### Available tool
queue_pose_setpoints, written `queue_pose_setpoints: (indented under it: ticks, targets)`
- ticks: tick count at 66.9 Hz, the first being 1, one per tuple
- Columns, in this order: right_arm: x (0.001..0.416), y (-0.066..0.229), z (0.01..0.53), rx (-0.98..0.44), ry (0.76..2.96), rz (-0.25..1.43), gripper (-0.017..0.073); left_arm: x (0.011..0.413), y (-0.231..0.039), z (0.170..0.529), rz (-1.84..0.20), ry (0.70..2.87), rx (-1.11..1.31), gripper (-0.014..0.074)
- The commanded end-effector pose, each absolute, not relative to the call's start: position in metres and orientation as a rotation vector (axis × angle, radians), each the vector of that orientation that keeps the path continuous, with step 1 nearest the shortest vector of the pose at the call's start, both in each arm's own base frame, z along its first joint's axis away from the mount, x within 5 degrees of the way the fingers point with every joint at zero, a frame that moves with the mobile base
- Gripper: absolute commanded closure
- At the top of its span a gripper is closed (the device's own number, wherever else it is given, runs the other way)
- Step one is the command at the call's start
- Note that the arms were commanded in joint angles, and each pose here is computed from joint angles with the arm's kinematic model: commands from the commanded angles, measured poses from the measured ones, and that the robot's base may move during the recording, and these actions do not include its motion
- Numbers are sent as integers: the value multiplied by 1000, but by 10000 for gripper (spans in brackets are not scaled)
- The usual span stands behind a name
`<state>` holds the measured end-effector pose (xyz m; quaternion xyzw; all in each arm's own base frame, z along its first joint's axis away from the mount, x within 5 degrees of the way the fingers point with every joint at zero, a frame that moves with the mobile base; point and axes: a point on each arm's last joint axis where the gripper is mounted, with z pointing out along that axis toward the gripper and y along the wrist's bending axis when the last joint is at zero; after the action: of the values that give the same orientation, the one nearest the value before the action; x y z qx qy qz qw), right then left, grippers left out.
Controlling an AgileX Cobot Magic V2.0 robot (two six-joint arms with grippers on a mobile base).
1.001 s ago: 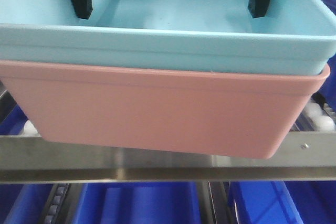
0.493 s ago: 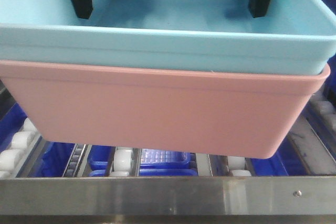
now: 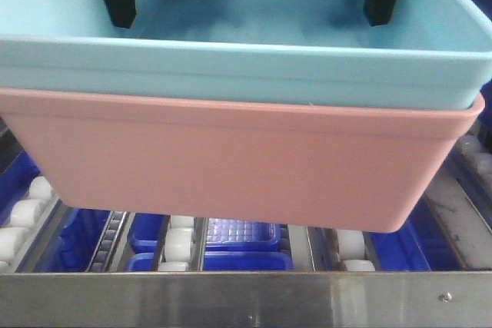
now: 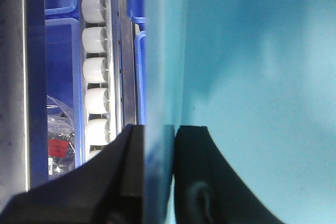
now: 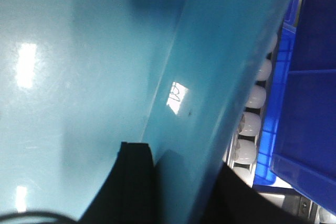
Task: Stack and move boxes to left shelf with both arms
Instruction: 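Lower the stacked bins with both grippers onto the roller shelf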
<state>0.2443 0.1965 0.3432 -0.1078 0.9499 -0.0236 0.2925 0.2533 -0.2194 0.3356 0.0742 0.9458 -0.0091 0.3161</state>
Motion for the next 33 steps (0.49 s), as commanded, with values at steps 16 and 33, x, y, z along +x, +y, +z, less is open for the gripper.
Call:
queue_pose_setpoints:
  ticks: [16, 33]
  targets:
    - [239, 214, 377, -344, 2337, 219, 503, 245, -238, 370, -332, 2314, 226, 597]
    - [239, 215, 378, -344, 2334, 222, 503, 245, -238, 370, -332, 2314, 226, 597]
